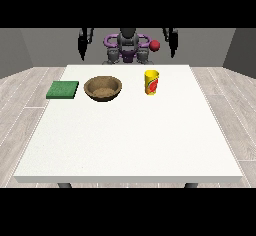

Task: Pick the cup and pour the ball into the bowl, then pick the bowl and place it on the pad

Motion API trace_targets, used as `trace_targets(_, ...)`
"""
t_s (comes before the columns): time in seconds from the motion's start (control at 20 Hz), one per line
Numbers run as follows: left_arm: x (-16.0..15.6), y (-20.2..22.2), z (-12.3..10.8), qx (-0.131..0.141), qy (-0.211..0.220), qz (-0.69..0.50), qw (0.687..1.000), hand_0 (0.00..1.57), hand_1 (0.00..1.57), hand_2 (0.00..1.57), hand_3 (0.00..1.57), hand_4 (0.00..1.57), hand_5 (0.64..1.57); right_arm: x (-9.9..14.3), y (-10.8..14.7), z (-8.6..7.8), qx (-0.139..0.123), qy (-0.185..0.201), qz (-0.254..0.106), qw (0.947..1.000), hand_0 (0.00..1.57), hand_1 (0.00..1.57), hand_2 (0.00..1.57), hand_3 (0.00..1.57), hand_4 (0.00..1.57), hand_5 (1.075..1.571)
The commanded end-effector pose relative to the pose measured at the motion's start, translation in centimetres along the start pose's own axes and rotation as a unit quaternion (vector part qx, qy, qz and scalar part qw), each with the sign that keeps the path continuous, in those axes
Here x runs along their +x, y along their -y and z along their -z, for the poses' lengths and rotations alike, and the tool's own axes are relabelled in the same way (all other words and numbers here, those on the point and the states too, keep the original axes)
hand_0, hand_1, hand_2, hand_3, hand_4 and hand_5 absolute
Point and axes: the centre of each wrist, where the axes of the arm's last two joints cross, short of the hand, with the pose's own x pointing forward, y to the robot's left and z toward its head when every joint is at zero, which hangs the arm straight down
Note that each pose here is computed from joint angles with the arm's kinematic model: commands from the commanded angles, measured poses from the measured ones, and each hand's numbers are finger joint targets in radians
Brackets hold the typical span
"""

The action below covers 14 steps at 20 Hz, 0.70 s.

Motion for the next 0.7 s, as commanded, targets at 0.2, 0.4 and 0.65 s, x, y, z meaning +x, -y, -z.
trace_targets(0.2,3.1,-1.2,0.2,0.006,0.013,0.016,1.000,0.00,0.00,0.00,0.00,0.66,1.566,2.8,1.0,0.2,-0.001,0.009,-0.013,0.9999,0.00,0.00,0.00,0.00,0.87,1.533)
trace_targets(0.4,4.2,1.7,0.0,0.038,-0.074,-0.110,0.990,0.00,0.00,0.00,0.00,0.64,1.563,3.9,0.3,-1.6,-0.002,-0.085,0.082,0.9929,0.00,0.00,0.00,0.00,0.86,1.534)
trace_targets(0.65,7.6,3.7,-0.7,0.039,-0.046,-0.099,0.993,0.00,0.00,0.00,0.00,0.60,1.563,8.9,-0.1,-2.3,-0.004,-0.063,0.084,0.9945,0.00,0.00,0.00,0.00,0.82,1.528)
